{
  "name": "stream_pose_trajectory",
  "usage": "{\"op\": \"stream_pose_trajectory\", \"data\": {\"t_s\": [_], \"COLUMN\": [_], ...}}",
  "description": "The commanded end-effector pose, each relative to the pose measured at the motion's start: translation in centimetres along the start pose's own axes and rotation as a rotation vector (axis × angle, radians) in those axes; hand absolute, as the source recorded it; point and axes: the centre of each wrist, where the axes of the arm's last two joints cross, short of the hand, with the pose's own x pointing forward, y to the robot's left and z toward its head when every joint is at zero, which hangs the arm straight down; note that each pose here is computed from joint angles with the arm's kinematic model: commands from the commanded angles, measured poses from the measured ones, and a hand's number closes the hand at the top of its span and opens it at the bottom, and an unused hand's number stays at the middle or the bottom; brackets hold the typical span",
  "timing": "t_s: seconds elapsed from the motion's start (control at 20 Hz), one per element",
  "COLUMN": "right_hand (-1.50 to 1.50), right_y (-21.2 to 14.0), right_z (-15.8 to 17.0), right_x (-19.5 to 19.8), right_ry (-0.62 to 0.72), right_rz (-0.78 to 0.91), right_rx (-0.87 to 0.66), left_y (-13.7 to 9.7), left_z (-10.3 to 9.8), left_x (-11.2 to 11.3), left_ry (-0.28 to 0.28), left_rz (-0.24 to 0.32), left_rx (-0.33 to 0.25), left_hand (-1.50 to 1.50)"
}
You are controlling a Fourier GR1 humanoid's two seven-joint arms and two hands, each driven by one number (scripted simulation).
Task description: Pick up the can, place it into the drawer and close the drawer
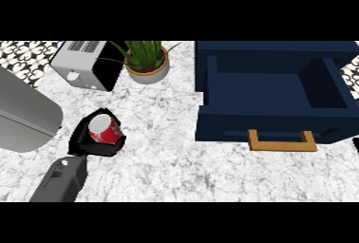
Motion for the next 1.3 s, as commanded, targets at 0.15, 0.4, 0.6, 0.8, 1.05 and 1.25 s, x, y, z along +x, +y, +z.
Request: {"op": "stream_pose_trajectory", "data": {"t_s": [0.15,0.4,0.6,0.8,1.05,1.25], "right_hand": [-1.5,-1.5,-1.5,-1.5,-1.5,-1.5], "right_y": [0.0,0.4,-0.2,0.5,-0.9,1.0], "right_z": [0.5,0.5,-0.3,-0.6,-0.4,0.3], "right_x": [0.6,1.2,0.2,0.9,1.3,0.9], "right_ry": [-0.014,-0.018,-0.011,-0.031,-0.029,-0.019], "right_rz": [-0.022,-0.005,-0.004,-0.001,-0.006,0.0], "right_rx": [-0.007,0.02,-0.004,-0.001,-0.004,0.002], "left_y": [-3.5,-6.7,-8.5,-14.1,-16.9,-19.8], "left_z": [-3.1,-5.8,-4.7,-6.0,-8.9,-10.9], "left_x": [5.6,10.9,14.5,15.2,20.6,22.8], "left_ry": [-0.046,-0.098,-0.133,-0.117,-0.118,-0.156], "left_rz": [0.022,-0.04,-0.059,-0.061,-0.077,-0.114], "left_rx": [0.22,0.177,0.115,0.091,0.068,0.058], "left_hand": [1.5,1.5,1.5,1.5,1.5,1.5]}}
